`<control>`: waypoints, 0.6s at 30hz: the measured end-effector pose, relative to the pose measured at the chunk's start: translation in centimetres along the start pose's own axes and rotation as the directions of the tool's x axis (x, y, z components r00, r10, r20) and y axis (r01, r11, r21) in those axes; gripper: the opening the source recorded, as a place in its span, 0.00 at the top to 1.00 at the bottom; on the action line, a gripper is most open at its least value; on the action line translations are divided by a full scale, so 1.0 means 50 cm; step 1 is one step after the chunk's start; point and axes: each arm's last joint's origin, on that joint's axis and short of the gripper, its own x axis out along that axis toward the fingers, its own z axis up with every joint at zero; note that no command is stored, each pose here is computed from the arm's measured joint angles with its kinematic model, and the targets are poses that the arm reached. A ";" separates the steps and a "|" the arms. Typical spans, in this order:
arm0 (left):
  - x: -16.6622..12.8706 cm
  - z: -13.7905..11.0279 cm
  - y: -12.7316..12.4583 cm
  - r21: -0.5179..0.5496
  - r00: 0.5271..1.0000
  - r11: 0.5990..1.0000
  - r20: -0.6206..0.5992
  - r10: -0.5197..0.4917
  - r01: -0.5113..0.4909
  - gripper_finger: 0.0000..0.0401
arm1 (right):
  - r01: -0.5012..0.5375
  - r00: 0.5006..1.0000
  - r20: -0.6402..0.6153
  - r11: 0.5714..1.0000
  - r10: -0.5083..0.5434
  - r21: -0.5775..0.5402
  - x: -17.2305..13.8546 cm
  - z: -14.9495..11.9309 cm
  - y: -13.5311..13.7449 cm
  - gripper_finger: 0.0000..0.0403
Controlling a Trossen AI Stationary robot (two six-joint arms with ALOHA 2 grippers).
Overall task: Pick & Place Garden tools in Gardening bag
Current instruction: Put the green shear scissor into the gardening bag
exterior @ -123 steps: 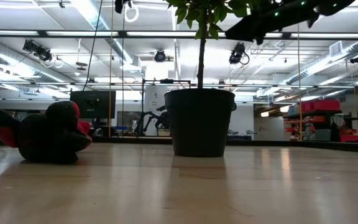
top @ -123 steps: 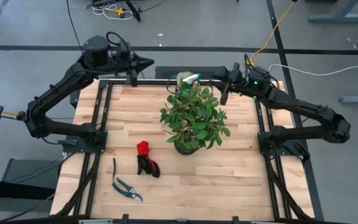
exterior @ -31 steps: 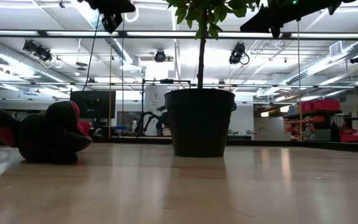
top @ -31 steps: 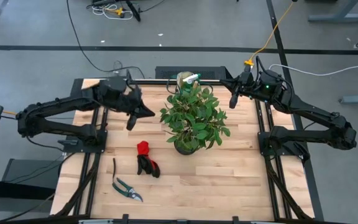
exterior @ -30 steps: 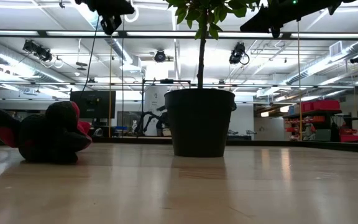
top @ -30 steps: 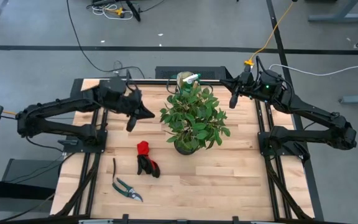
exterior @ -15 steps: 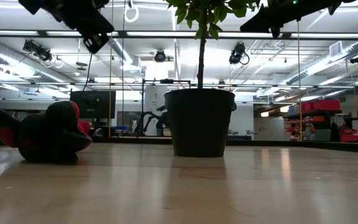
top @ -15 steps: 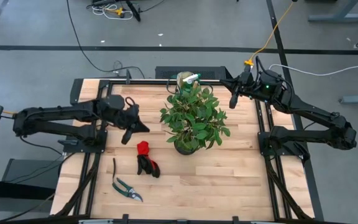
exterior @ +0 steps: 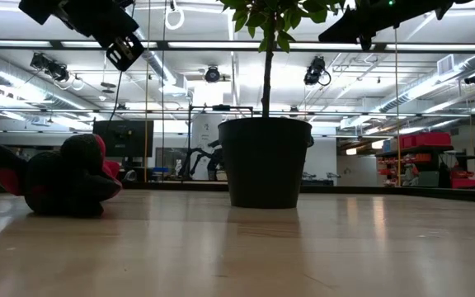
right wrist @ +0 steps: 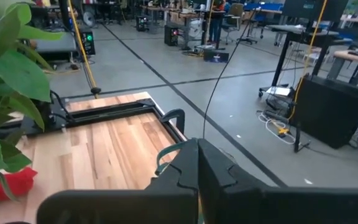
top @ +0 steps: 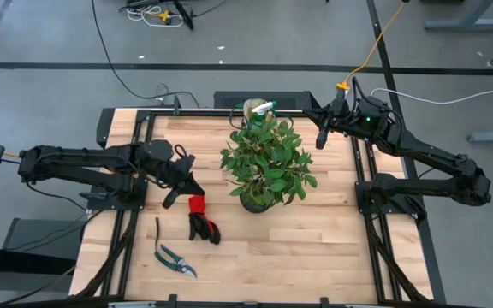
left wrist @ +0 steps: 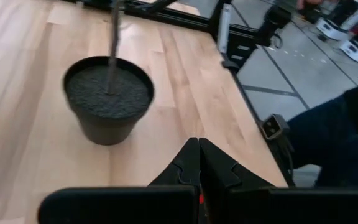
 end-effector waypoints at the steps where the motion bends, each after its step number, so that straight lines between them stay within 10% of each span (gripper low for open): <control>1: 0.000 0.000 -0.001 0.008 1.000 1.000 -0.002 -0.013 0.013 0.99 | 0.000 1.000 0.000 1.000 0.000 0.009 0.000 0.000 0.000 1.00; 18: 0.008 -0.024 -0.078 0.018 0.999 1.000 -0.041 0.020 -0.020 0.99 | -0.116 0.993 0.006 0.990 0.117 -0.079 0.001 0.002 0.028 1.00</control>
